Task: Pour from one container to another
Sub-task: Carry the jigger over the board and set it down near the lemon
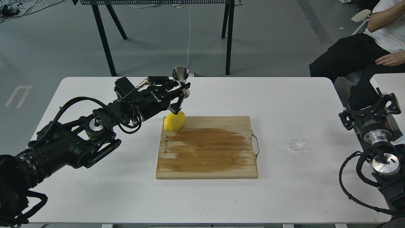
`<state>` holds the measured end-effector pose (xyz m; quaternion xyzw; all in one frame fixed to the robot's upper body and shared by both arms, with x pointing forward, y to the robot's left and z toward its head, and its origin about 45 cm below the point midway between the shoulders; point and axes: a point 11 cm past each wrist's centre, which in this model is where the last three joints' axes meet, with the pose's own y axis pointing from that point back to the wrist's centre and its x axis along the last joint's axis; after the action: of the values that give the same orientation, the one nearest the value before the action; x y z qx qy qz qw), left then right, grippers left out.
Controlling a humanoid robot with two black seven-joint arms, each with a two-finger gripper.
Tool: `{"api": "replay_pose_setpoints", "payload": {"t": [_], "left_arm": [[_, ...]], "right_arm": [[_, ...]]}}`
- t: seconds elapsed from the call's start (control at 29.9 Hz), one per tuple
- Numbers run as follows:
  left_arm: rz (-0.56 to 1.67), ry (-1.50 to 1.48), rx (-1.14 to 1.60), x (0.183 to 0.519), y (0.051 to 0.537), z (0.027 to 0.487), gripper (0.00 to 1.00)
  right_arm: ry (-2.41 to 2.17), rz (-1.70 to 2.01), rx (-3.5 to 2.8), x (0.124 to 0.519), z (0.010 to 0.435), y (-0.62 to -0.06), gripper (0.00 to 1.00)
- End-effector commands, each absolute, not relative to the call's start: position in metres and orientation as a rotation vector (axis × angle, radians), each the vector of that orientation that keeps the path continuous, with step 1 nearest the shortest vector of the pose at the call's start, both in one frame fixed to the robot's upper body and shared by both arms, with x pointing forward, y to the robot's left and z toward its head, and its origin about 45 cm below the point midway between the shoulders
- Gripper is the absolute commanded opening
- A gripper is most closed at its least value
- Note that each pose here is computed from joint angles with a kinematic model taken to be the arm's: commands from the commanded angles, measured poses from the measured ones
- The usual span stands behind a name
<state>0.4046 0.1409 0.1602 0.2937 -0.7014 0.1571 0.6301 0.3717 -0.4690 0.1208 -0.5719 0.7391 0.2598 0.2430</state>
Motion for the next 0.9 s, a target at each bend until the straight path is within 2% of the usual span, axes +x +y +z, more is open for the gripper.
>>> {"api": "replay_pose_setpoints", "payload": {"t": [0.0, 0.23, 0.54, 0.7, 0.87], "left_arm": [[0.293, -1.582, 0.629, 0.383, 0.11, 0.139, 0.07], [0.213, -1.492, 0.64, 0.342, 0.101, 0.091, 0.08], [0.215, -1.464, 0.725, 0.345, 0.123, 0.074, 0.1], [0.215, -1.457, 0.704, 0.341, 0.111, 0.073, 0.18], [0.218, -1.429, 0.719, 0.334, 0.11, 0.062, 0.2]], "right_arm": [[2.02, 0.71, -1.561, 0.372, 0.121, -0.469, 1.0], [2.02, 0.71, -1.557, 0.371, 0.12, -0.469, 1.0], [2.017, 0.715, -1.558, 0.371, 0.119, -0.467, 1.0], [2.025, 0.716, -1.552, 0.37, 0.117, -0.468, 1.0], [2.039, 0.712, -1.547, 0.368, 0.116, -0.471, 1.0]]}}
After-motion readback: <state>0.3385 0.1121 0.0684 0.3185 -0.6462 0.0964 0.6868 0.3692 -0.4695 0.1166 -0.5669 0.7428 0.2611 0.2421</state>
